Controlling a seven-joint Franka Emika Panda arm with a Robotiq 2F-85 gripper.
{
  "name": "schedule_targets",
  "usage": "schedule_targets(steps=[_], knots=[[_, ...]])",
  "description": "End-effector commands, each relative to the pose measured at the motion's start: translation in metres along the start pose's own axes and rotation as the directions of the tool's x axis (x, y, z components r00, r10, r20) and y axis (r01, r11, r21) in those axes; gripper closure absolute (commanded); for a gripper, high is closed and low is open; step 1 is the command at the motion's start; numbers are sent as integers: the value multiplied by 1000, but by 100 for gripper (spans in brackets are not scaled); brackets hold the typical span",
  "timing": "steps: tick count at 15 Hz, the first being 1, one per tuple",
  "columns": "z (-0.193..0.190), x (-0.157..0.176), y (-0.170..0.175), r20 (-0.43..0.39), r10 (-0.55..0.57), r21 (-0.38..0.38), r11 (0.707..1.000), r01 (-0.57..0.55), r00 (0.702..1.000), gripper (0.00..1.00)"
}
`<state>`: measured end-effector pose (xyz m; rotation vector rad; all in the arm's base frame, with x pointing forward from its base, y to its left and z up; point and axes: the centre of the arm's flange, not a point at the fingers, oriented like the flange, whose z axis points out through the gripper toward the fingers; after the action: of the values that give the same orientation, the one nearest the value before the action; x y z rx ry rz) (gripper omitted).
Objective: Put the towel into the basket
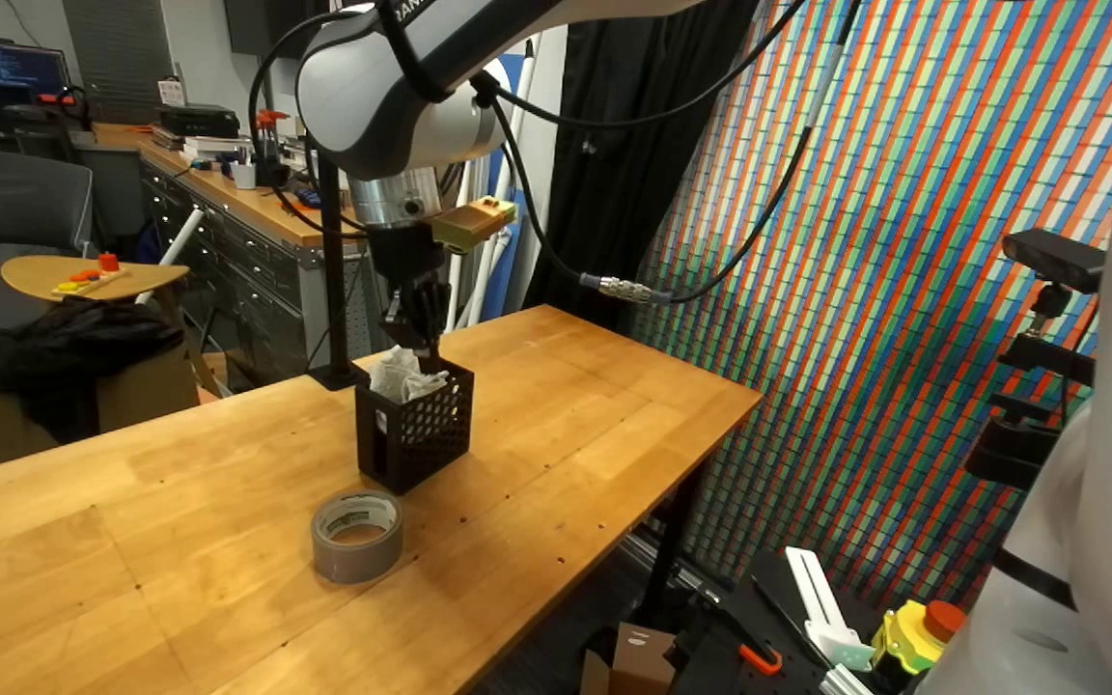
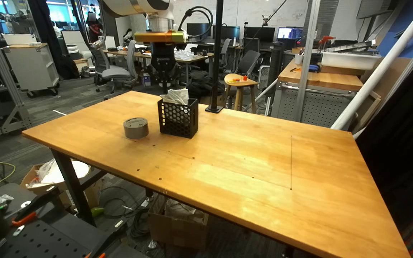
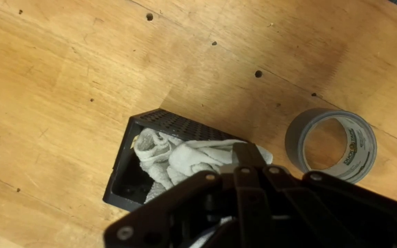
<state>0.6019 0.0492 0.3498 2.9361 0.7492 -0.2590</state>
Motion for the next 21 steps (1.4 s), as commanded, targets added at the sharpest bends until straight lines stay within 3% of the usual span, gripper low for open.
schedule_targets(steps=[1, 21], knots=[[4, 15, 7, -28, -34, 25, 999, 34, 999, 100], [46, 40, 41, -129, -68, 136, 987, 85, 989, 100]])
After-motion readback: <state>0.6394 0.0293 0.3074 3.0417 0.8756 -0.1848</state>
